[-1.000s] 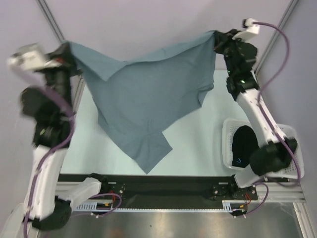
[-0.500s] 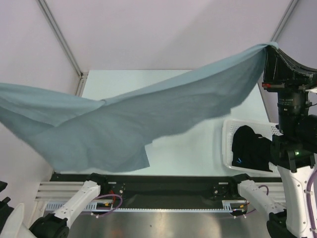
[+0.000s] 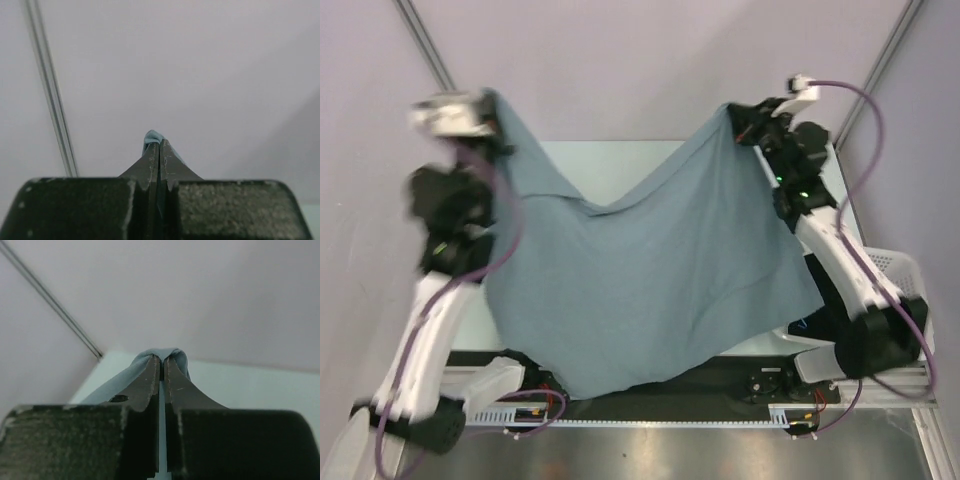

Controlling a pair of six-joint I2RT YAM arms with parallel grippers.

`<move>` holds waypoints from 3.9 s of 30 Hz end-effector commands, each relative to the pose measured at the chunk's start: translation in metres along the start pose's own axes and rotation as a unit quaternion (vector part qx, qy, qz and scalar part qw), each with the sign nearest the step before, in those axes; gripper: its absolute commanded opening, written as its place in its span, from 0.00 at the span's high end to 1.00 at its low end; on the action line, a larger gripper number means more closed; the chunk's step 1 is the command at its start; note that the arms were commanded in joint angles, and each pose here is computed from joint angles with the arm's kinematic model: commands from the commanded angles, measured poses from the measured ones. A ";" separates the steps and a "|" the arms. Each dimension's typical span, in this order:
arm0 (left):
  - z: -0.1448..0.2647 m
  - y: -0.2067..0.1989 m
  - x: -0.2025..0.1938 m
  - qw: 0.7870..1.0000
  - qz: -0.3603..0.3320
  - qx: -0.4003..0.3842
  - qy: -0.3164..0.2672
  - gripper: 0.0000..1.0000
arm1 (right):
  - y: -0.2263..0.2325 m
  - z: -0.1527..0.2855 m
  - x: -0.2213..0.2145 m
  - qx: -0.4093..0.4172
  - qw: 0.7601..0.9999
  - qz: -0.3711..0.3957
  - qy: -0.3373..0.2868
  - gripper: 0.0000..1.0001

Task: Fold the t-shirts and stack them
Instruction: Flatten the tshirt out

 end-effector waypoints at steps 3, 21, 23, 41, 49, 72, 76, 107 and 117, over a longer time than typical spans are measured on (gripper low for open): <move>-0.044 -0.012 -0.207 0.984 -0.096 0.068 0.135 1.00 | -0.064 -0.059 -0.107 -0.035 0.998 0.013 0.041 1.00; -0.172 0.064 -0.474 0.954 -0.021 0.139 0.264 1.00 | -0.249 -0.168 -0.258 -0.137 0.982 0.012 0.129 1.00; -0.175 0.065 -0.476 0.954 -0.011 0.142 0.264 1.00 | -0.257 -0.167 -0.257 -0.148 0.982 0.007 0.121 1.00; -0.218 0.054 -0.469 0.969 0.079 0.126 0.198 1.00 | -0.273 -0.143 -0.244 -0.232 0.964 0.009 0.129 1.00; -0.220 0.047 -0.460 0.967 0.110 0.119 0.198 1.00 | -0.274 -0.129 -0.238 -0.243 0.955 0.044 0.163 0.98; -0.142 0.104 -0.440 0.882 0.060 0.261 0.388 0.07 | -0.276 -0.126 -0.218 -0.295 0.923 -0.003 0.246 0.27; -0.072 0.084 -0.437 0.838 0.098 0.258 0.471 0.08 | -0.250 -0.079 -0.216 -0.339 0.889 -0.037 0.306 0.25; 0.347 -0.030 -0.438 0.556 0.297 0.343 0.697 0.36 | -0.142 0.129 -0.350 -0.342 0.720 0.019 0.604 0.49; 0.361 -0.019 -0.461 0.525 0.312 0.366 0.702 0.53 | -0.151 0.132 -0.350 -0.357 0.711 0.033 0.605 0.50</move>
Point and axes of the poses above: each gripper's point midway between its finger pads, its own z axis back along the fingers, its own y axis along the line the jaws close on, x = y × z, the point moved 1 cm from there along z, back along the fingers, and after that the axes turned 3 degrees about -z, right-handed, at the moved point
